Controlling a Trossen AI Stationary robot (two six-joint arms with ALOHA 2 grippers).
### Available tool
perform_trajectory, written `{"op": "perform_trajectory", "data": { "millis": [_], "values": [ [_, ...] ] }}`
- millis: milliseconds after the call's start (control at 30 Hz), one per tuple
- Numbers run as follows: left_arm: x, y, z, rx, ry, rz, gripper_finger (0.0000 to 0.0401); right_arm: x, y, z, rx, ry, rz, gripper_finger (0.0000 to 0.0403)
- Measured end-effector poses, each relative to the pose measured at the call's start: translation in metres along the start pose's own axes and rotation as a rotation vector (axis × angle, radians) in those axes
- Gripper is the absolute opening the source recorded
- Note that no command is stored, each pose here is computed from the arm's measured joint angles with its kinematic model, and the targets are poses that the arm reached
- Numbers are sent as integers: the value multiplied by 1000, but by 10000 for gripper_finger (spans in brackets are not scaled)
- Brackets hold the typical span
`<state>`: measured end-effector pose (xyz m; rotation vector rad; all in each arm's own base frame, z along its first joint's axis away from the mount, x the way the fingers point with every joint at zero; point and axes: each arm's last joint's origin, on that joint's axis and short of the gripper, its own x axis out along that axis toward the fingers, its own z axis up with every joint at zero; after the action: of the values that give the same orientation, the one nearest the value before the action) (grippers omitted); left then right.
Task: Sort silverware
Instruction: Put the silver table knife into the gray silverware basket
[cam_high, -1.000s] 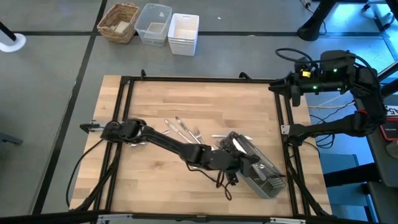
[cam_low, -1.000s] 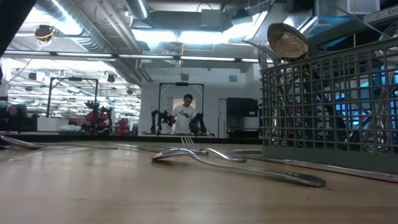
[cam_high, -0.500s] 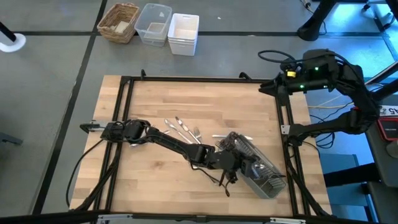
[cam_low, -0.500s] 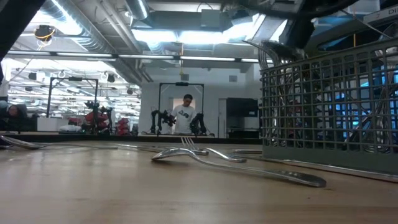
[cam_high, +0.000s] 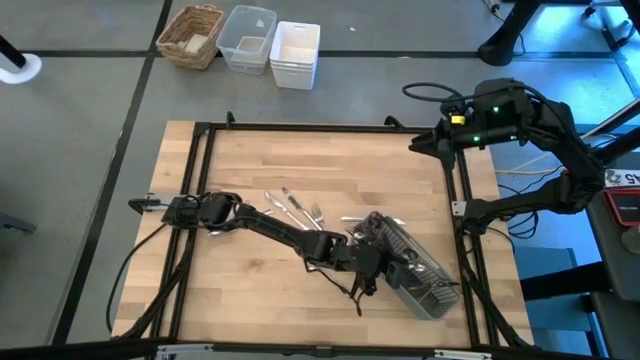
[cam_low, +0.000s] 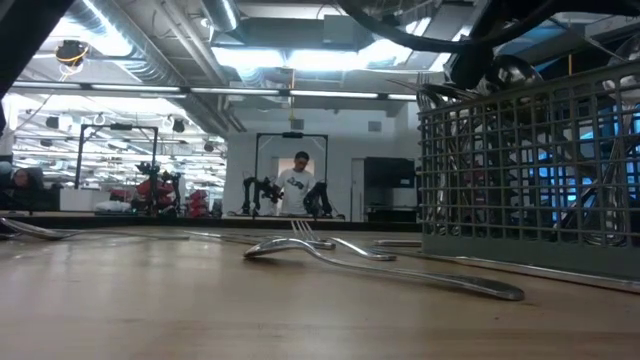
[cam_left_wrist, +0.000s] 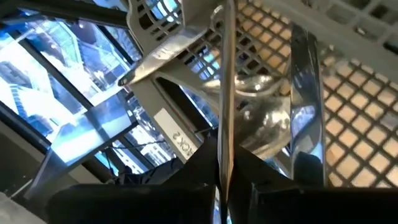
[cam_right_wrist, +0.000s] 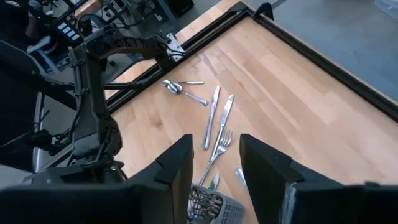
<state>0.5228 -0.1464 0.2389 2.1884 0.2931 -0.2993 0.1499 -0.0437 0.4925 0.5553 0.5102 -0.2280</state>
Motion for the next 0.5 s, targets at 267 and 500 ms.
{"op": "perform_trajectory", "data": {
  "millis": [267,500],
  "values": [
    [0,2,1,-96,-66,40,56,0,0,0,-1,0,2,134],
    [0,3,1,-135,-71,49,90,0,0,0,0,0,1,134]
  ]
}}
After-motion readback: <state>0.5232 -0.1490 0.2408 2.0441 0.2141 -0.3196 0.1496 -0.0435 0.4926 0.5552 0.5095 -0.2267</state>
